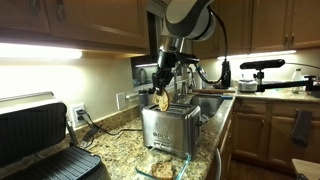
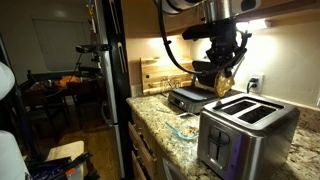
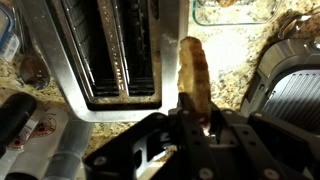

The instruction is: Put a slice of bread in the toaster

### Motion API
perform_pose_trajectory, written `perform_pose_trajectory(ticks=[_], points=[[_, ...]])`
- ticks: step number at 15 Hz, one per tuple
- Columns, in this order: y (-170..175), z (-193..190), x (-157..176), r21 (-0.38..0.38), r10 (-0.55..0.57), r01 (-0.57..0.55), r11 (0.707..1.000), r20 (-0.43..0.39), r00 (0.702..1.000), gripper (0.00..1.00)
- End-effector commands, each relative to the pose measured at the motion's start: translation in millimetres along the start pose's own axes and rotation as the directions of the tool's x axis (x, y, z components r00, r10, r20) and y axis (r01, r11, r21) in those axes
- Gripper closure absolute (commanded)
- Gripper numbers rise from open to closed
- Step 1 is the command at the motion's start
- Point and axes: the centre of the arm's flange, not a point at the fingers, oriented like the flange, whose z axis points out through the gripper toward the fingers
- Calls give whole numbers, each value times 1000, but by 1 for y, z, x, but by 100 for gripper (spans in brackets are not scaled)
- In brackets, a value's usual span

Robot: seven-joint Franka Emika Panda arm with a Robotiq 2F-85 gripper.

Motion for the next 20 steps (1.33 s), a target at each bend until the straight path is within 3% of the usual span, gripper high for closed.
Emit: perform_pose_trajectory(ticks=[1, 17, 19, 20], points=[[9, -15, -19, -29, 29, -30, 999, -30, 999, 92], [40, -10, -27, -99, 72, -73, 992, -13, 997, 92], [40, -8, -28, -97, 75, -76, 992, -9, 997, 83], [40, -8, -29, -97, 76, -76, 992, -7, 997, 60]])
